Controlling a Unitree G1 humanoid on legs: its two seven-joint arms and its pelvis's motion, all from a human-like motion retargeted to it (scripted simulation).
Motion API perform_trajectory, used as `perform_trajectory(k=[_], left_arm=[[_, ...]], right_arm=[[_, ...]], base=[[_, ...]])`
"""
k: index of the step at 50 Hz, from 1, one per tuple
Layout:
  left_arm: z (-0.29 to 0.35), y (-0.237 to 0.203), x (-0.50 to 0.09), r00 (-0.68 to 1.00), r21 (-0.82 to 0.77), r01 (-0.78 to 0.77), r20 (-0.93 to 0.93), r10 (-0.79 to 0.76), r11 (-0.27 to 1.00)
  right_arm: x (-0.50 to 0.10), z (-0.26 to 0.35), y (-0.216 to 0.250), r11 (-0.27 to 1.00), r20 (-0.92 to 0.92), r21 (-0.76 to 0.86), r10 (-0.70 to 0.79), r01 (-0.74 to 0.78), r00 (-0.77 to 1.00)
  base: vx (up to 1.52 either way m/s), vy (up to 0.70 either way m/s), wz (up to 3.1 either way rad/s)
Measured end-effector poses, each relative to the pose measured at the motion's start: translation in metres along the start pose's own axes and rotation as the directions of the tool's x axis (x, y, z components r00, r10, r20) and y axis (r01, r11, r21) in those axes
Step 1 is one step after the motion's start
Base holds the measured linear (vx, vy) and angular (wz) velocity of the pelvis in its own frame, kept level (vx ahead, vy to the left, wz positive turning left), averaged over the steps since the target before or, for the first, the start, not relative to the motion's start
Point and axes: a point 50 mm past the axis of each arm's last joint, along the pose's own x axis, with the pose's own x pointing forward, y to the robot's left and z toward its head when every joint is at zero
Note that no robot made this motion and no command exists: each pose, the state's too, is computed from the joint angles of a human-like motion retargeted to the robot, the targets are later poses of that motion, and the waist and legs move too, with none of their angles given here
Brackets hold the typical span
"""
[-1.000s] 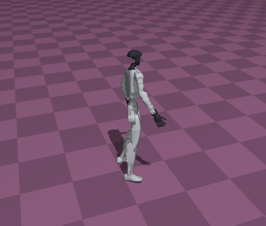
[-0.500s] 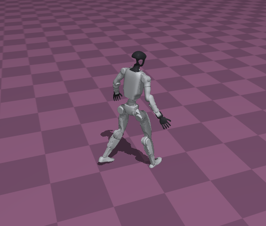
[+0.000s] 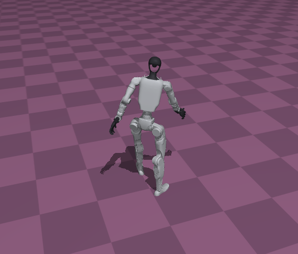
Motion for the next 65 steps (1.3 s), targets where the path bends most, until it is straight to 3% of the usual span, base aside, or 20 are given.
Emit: perform_trajectory(k=[6, 11, 16, 24, 28, 34, 42, 46, 50, 54, 59, 65], left_arm=[[-0.034, 0.009, -0.005, 0.99, -0.102, 0.033, -0.13, -0.046, 0.994], [-0.053, 0.021, -0.008, 0.976, -0.17, -0.013, -0.217, -0.025, 0.985], [-0.029, 0.041, 0.001, 0.988, -0.124, -0.043, -0.152, 0.024, 0.991], [0.091, 0.084, -0.001, 0.92, -0.245, -0.126, 0.333, 0.206, 0.961], [0.131, 0.098, -0.015, 0.838, -0.083, -0.144, 0.52, 0.166, 0.986], [0.178, 0.124, -0.031, 0.762, 0.16, -0.242, 0.642, 0.085, 0.957], [0.226, 0.155, -0.05, 0.704, 0.286, -0.389, 0.705, 0.082, 0.876], [0.256, 0.165, -0.067, 0.642, 0.333, -0.468, 0.764, 0.056, 0.819], [0.283, 0.175, -0.084, 0.556, 0.277, -0.553, 0.825, 0.101, 0.786], [0.278, 0.177, -0.076, 0.561, 0.139, -0.492, 0.805, 0.19, 0.859], [0.23, 0.16, -0.039, 0.714, 0.029, -0.317, 0.665, 0.218, 0.948], [0.174, 0.131, -0.009, 0.873, 0.267, -0.251, 0.479, 0.098, 0.931]], right_arm=[[-0.014, 0.035, 0.046, 0.957, 0.156, -0.11, 0.285, -0.27, 0.946], [-0.024, -0.001, 0.041, 0.92, 0.096, -0.155, 0.377, -0.36, 0.921], [-0.03, -0.081, -0.006, 0.922, -0.148, -0.221, 0.291, -0.318, 0.945], [-0.053, -0.164, -0.069, 0.925, -0.477, -0.289, 0.083, -0.245, 0.875], [-0.06, -0.175, -0.082, 0.933, -0.5, -0.287, 0.046, -0.216, 0.865], [-0.065, -0.175, -0.073, 0.973, -0.458, -0.139, 0.102, -0.184, 0.883], [-0.057, -0.159, -0.068, 0.975, -0.404, -0.036, 0.188, -0.221, 0.895], [-0.06, -0.166, -0.091, 0.989, -0.419, -0.019, 0.123, -0.144, 0.9], [-0.066, -0.179, -0.119, 0.998, -0.478, -0.038, 0.022, -0.046, 0.878], [-0.074, -0.19, -0.149, 0.993, -0.538, -0.109, -0.093, 0.041, 0.837], [-0.07, -0.183, -0.168, 0.975, -0.512, -0.198, -0.194, 0.104, 0.837], [-0.054, -0.159, -0.15, 0.981, -0.399, -0.189, -0.107, 0.033, 0.911]], base=[[0.39, 0.09, 0.32], [0.55, 0.24, 0.6], [0.54, 0.3, 1.28], [0.43, 0.2, 1.24], [0.38, 0.14, 1.2], [0.35, 0.04, 0.89], [0.39, 0.01, 1.99], [0.44, -0.13, 2.12], [0.45, -0.17, 1.37], [0.46, -0.29, 0.52], [0.48, -0.35, -0.17], [0.45, -0.38, 0.1]])
